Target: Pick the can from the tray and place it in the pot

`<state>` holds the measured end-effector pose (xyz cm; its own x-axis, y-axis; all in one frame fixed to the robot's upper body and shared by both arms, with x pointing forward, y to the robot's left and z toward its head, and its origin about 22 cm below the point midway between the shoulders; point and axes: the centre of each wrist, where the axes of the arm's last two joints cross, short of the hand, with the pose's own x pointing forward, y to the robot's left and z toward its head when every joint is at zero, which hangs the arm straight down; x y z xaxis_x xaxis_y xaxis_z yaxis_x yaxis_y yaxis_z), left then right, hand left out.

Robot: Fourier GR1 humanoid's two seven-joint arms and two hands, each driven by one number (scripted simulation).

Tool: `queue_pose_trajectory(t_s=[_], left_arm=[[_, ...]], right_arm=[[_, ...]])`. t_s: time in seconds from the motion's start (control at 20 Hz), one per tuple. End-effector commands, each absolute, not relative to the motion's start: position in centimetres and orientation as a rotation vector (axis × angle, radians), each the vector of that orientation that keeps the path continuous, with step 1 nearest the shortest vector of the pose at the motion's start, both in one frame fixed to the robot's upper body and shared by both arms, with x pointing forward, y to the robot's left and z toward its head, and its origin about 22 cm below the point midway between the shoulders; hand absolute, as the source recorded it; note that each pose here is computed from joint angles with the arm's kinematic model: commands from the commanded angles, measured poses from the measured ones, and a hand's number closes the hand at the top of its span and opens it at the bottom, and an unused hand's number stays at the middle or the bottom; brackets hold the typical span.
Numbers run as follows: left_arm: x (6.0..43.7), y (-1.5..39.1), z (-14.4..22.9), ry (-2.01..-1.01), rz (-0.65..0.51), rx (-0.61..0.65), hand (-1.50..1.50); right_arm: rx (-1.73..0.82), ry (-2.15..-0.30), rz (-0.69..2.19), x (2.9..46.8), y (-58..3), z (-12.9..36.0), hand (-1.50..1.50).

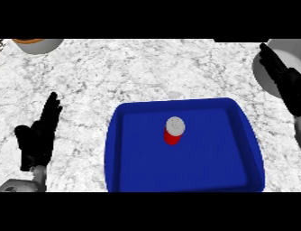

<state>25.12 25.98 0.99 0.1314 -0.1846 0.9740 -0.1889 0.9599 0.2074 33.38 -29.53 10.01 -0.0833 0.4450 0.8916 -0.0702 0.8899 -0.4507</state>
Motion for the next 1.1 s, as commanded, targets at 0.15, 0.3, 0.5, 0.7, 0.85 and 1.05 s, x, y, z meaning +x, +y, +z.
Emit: queue_pose_trajectory(t_s=[0.15, 0.3, 0.5, 0.7, 0.85, 1.05], left_arm=[[24.4, 25.2, 1.2, -1.584, 0.069, 0.271, 0.00], [24.8, 25.6, 1.9, -1.614, 0.100, 0.269, 0.00], [24.2, 24.6, 1.9, -1.657, 0.087, 0.186, 0.00], [23.0, 23.6, 0.5, -1.670, 0.069, 0.156, 0.00], [23.5, 23.3, 0.8, -1.688, 0.083, 0.140, 0.00], [23.7, 22.4, 1.0, -1.696, 0.051, 0.129, 0.00]], right_arm=[[-0.350, -2.190, 0.376, 30.3, -27.6, 15.2, 1.50], [-0.929, -1.977, 0.479, 29.6, -33.9, 14.5, 1.50], [-0.804, -2.199, 0.048, 24.6, -26.7, 9.2, -1.50], [-0.771, -2.375, 0.041, 19.8, -21.8, 7.2, -1.50], [-0.747, -2.401, 0.111, 15.0, -19.3, 6.7, -1.50], [-0.835, -2.151, 0.321, 11.8, -19.1, 5.2, -1.50]])
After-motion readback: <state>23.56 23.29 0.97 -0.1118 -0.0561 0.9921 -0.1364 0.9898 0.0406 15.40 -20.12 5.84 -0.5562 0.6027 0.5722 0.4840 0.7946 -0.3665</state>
